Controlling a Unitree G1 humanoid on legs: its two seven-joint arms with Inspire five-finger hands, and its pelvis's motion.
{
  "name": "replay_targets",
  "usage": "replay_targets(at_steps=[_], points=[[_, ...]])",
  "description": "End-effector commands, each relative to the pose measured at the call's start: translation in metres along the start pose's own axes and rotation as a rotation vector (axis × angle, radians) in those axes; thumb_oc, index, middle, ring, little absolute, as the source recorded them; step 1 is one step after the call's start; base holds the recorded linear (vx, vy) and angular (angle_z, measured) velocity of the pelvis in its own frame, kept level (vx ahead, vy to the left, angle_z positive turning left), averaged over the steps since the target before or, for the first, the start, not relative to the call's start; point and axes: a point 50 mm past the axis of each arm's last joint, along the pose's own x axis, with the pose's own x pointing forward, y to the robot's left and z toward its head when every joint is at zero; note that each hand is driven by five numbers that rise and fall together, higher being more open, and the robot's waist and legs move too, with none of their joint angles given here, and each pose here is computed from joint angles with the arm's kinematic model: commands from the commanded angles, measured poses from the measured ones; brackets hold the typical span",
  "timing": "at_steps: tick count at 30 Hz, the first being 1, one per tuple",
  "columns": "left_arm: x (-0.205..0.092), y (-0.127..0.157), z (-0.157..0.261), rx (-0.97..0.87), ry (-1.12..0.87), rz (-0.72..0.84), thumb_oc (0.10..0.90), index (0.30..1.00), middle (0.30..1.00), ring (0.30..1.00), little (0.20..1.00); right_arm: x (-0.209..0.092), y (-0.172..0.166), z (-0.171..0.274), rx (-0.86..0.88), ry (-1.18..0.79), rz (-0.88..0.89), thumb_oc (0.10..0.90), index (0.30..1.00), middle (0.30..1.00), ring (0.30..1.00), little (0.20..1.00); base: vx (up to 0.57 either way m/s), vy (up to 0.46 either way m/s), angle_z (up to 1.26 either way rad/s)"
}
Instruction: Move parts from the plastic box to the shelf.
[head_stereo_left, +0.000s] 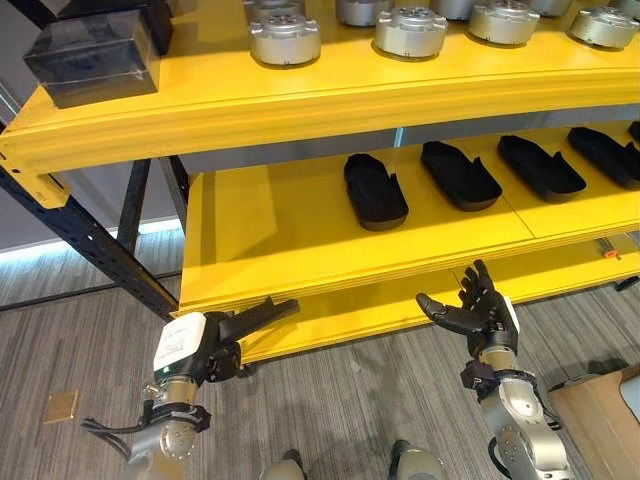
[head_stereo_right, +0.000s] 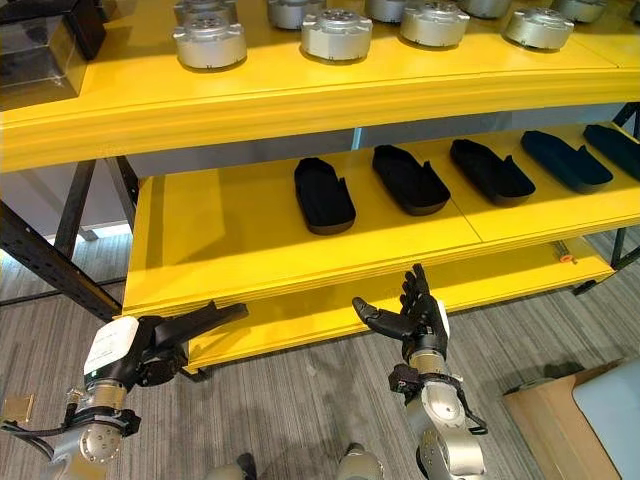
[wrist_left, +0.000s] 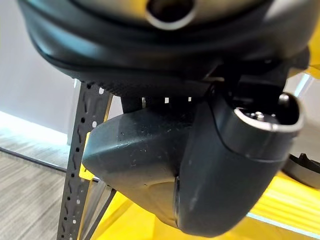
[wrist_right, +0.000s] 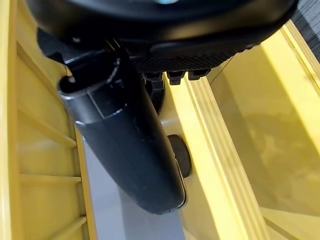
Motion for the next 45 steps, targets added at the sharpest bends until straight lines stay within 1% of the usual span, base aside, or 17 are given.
replay_targets(at_steps=[1,5,13,16,17,21,22,23,24,26,27,31,32,33,34,40,45], points=[[0.034,0.182,0.062,-0.114,-0.306,1.044,0.4,0.3,0.3,0.3,0.3,0.009,0.012,0.054,0.024,-0.28,0.091,0.9,1.0,1.0,1.0,1.0,0.01,-0.014,-0.14],[0.024,0.193,0.062,-0.163,-0.335,1.117,0.4,0.3,0.3,0.3,0.3,0.008,0.011,0.053,0.03,-0.274,0.089,0.9,1.0,1.0,1.0,1.0,0.0,-0.008,-0.14],[0.007,0.194,0.058,-0.266,-0.384,1.083,0.4,0.3,0.3,0.3,0.3,0.005,0.004,0.048,0.033,-0.255,0.069,0.9,1.0,1.0,1.0,1.0,0.0,-0.006,-0.07],[0.006,0.185,0.064,-0.42,-0.442,0.97,0.4,0.3,0.3,0.3,0.3,0.004,0.003,0.046,0.023,-0.241,0.073,0.9,1.0,1.0,1.0,1.0,0.0,0.0,0.0],[0.008,0.179,0.07,-0.475,-0.476,0.879,0.4,0.3,0.3,0.3,0.3,0.005,0.004,0.045,0.017,-0.233,0.079,0.9,1.0,1.0,1.0,1.0,0.0,0.0,0.0],[0.011,0.169,0.079,-0.505,-0.538,0.691,0.4,0.3,0.3,0.3,0.3,0.005,0.002,0.045,-0.001,-0.227,0.086,0.9,1.0,1.0,1.0,1.0,0.0,0.0,0.0],[0.011,0.167,0.086,-0.52,-0.595,0.586,0.4,0.3,0.3,0.3,0.3,0.006,0.001,0.046,-0.01,-0.225,0.089,0.9,1.0,1.0,1.0,1.0,0.0,0.034,-0.01],[0.01,0.168,0.099,-0.592,-0.705,0.424,0.4,0.3,0.3,0.3,0.3,0.005,0.0,0.045,-0.019,-0.223,0.1,0.9,1.0,1.0,1.0,1.0,0.0,0.0,0.0],[0.009,0.169,0.103,-0.613,-0.734,0.38,0.4,0.3,0.3,0.3,0.3,0.006,0.001,0.044,-0.021,-0.218,0.105,0.9,1.0,1.0,1.0,1.0,0.0,0.0,0.0],[0.005,0.166,0.116,-0.72,-0.832,0.215,0.4,0.3,0.3,0.3,0.3,0.005,0.003,0.041,-0.023,-0.203,0.133,0.9,1.0,1.0,1.0,1.0,0.0,0.0,0.0],[0.005,0.158,0.121,-0.779,-0.846,0.118,0.4,0.3,0.3,0.3,0.3,0.005,0.005,0.039,-0.021,-0.195,0.147,0.9,1.0,1.0,1.0,1.0,0.0,0.0,0.0],[0.001,0.153,0.133,-0.822,-0.906,0.013,0.4,0.3,0.3,0.3,0.3,0.005,0.006,0.038,-0.028,-0.185,0.158,0.9,1.0,1.0,1.0,1.0,0.0,0.0,-0.02],[0.0,0.148,0.144,-0.877,-0.947,-0.083,0.4,0.3,0.3,0.3,0.3,0.004,0.008,0.036,-0.022,-0.178,0.173,0.9,1.0,1.0,1.0,1.0,0.0,0.0,0.0],[0.0,0.148,0.144,-0.878,-0.948,-0.084,0.4,0.3,0.3,0.3,0.3,0.004,0.008,0.036,-0.022,-0.178,0.173,0.9,1.0,1.0,1.0,1.0,0.0,0.0,0.0],[-0.001,0.144,0.156,-0.911,-0.995,-0.151,0.4,0.3,0.3,0.3,0.3,0.003,0.011,0.033,-0.018,-0.167,0.184,0.9,1.0,1.0,1.0,1.0,0.0,0.0,0.0],[0.001,0.144,0.164,-0.95,-1.024,-0.162,0.4,0.3,0.3,0.3,0.3,0.003,0.012,0.031,-0.012,-0.159,0.188,0.9,1.0,1.0,1.0,1.0,0.0,0.0,0.0],[0.001,0.15,0.156,-0.969,-0.996,-0.055,0.4,0.3,0.3,0.3,0.3,0.002,0.011,0.03,0.004,-0.155,0.181,0.9,1.0,1.0,1.0,1.0,0.0,0.0,0.0]])
